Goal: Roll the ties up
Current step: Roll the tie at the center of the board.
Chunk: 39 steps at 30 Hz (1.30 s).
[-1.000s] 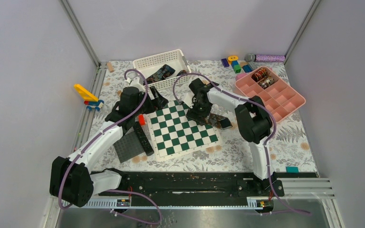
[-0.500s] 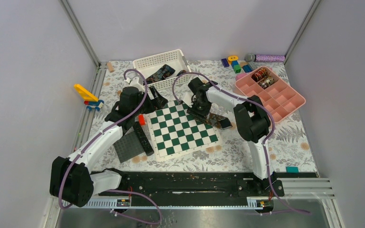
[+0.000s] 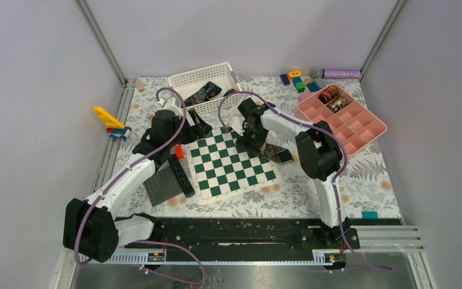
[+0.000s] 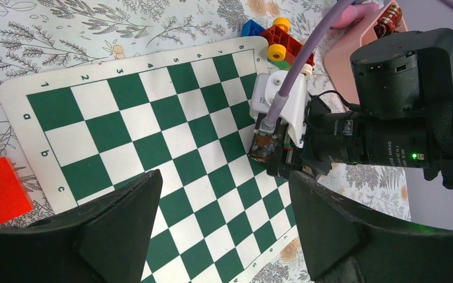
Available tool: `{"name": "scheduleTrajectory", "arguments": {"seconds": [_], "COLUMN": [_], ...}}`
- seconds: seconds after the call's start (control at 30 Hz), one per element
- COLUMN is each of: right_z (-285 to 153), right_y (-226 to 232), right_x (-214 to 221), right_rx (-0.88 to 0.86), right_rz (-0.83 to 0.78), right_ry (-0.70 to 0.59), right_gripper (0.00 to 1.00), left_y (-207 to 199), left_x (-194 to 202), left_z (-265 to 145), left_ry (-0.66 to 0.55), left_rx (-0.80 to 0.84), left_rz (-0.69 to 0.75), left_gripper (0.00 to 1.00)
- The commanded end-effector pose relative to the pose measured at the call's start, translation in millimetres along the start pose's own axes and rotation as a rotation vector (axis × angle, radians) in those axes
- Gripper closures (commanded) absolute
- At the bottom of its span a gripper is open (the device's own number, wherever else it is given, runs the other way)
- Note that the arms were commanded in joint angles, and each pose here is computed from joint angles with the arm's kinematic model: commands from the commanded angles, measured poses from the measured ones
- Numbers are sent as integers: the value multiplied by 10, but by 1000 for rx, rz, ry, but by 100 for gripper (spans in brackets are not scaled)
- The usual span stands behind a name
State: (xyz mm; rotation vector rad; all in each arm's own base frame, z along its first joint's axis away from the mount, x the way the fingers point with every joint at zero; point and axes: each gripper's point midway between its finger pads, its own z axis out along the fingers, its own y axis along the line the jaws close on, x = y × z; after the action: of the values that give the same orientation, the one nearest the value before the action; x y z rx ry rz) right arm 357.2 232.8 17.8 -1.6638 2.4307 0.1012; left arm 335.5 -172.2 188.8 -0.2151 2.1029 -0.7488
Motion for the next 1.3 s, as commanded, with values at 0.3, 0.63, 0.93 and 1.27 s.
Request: {"name": "scheduleTrajectory", "arguments": {"seconds": [0.3,0.63,0.93,1.27], "right_z": [-498,-1573,-1663,-1345], "right_y": [-48,-203,26,218], "right_x": [-338,-733,-346,-161], "right_rx": [56,155,123,-53], "right_rz": [41,453,974,1348], "right_ry": [-147,-630,-637,-757], "right_gripper": [1,1,10,42], "left_y": [-79,-110,-217,-484], "left_x": [-133,-216,-165,297], "left_z": [-22,-32,195,683], "left_ry": [-46,-68,-56,10], "left_rx": [31,26,57,105], "left_rz": [1,-2,-5,39], "left_gripper": [16,1,1,1]}}
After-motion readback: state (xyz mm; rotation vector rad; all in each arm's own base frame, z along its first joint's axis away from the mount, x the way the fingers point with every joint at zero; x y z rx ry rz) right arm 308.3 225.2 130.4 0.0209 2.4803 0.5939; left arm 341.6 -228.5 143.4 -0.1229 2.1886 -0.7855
